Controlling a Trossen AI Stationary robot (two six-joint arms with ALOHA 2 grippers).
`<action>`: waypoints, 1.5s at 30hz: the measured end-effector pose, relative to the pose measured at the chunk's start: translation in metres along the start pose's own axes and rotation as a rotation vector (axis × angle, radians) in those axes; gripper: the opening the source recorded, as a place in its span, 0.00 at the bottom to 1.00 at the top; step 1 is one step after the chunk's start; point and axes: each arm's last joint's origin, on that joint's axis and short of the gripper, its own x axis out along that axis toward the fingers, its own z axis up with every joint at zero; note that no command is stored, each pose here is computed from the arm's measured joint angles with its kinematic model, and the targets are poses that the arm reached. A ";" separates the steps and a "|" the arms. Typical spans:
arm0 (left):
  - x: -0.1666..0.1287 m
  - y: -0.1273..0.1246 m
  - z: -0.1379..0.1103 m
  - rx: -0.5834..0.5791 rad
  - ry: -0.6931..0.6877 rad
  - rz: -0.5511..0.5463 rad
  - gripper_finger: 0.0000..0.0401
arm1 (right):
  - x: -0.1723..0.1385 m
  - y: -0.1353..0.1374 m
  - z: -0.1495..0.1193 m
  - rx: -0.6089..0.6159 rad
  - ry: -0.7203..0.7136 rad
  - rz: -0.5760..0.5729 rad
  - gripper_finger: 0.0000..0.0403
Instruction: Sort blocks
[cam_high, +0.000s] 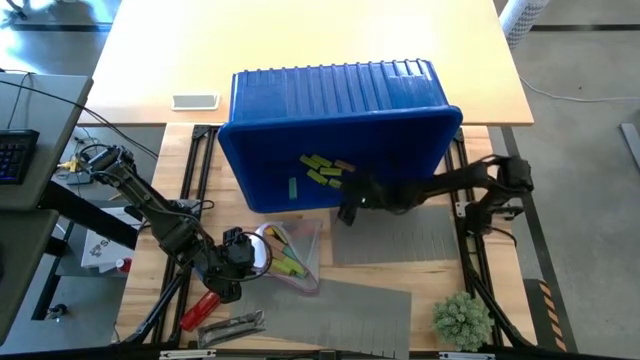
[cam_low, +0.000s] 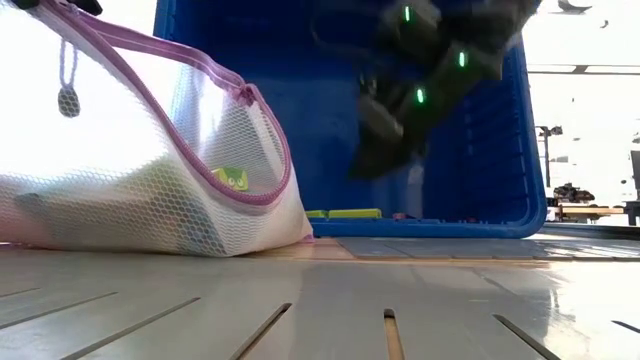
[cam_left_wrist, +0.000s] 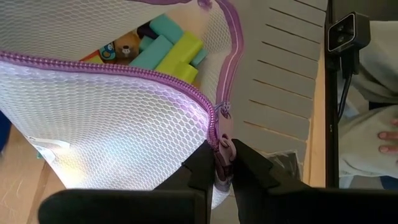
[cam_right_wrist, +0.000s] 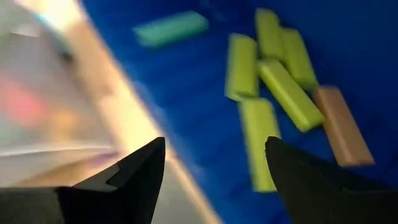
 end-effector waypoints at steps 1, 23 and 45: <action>0.000 0.000 0.000 0.000 0.000 0.000 0.06 | 0.006 -0.010 -0.006 0.023 0.001 -0.006 0.65; 0.000 0.000 0.000 0.000 0.000 0.000 0.06 | 0.052 -0.060 -0.062 0.004 -0.149 0.060 0.65; 0.000 0.000 0.000 0.000 0.000 0.001 0.06 | 0.016 -0.009 -0.021 -0.003 -0.319 0.171 0.22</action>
